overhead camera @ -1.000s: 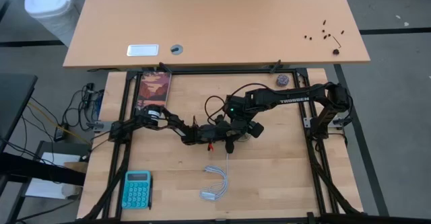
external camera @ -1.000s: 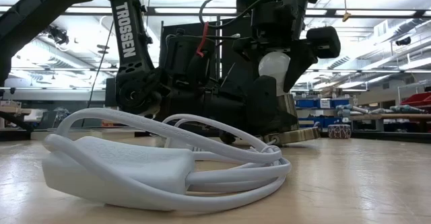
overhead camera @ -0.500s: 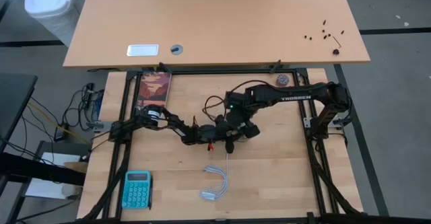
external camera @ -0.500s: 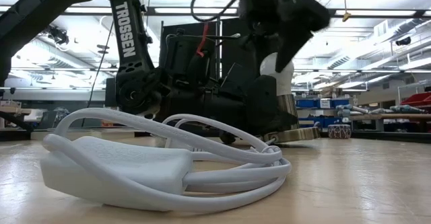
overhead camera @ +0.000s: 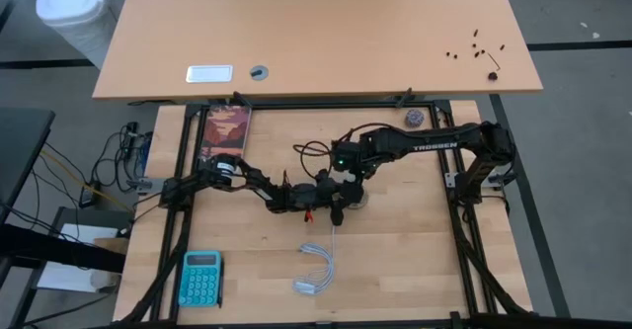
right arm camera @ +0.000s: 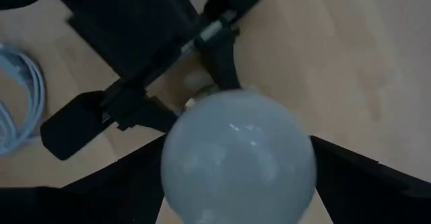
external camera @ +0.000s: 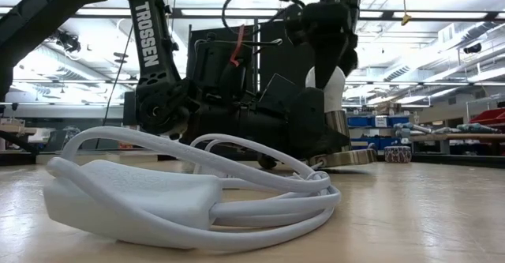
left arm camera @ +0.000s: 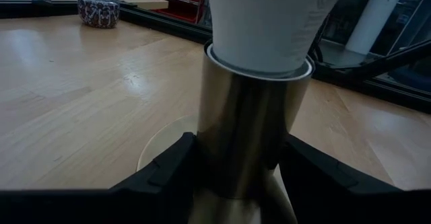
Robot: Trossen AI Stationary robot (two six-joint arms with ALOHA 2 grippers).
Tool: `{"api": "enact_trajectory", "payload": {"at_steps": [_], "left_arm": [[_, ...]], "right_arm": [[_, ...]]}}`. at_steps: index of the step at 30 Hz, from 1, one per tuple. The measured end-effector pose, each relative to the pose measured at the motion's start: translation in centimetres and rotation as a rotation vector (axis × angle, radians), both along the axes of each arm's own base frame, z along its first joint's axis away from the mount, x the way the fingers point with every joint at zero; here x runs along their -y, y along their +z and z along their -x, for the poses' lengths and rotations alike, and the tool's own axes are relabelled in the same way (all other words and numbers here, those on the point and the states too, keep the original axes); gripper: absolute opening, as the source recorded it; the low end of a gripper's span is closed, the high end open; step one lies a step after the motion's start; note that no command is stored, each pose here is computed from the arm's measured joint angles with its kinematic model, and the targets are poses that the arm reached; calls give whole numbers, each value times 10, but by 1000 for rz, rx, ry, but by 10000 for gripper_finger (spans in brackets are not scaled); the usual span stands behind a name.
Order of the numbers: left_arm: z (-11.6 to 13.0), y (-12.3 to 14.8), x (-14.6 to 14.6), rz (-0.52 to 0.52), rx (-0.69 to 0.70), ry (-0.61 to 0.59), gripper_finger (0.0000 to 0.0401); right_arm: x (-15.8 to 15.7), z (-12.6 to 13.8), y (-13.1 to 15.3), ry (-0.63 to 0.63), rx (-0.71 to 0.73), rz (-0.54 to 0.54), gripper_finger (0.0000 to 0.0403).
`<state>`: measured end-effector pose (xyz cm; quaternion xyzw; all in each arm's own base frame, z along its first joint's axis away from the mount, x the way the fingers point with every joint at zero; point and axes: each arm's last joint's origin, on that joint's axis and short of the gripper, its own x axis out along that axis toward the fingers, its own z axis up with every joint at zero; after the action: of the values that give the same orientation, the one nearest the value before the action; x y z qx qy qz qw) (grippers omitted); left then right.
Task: Screw lightbulb
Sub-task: Remove the lightbulb on the desk lamp
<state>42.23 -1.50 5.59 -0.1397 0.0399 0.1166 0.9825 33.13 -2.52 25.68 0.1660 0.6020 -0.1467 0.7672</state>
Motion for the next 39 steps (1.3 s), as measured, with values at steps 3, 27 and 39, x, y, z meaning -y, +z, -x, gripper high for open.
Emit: {"api": "enact_trajectory", "payload": {"at_steps": [3, 27, 39], "left_arm": [[0, 0, 0, -1, 0, 0, 198], [0, -1, 0, -38, -15, -2, 198], [0, -1, 0, -39, -15, -3, 198]], "right_arm": [[0, 3, -9, -104, -17, -70, 337], [12, 3, -33, -451, 36, -169, 294], [11, 6, -37, -371, 18, -174, 292]]}}
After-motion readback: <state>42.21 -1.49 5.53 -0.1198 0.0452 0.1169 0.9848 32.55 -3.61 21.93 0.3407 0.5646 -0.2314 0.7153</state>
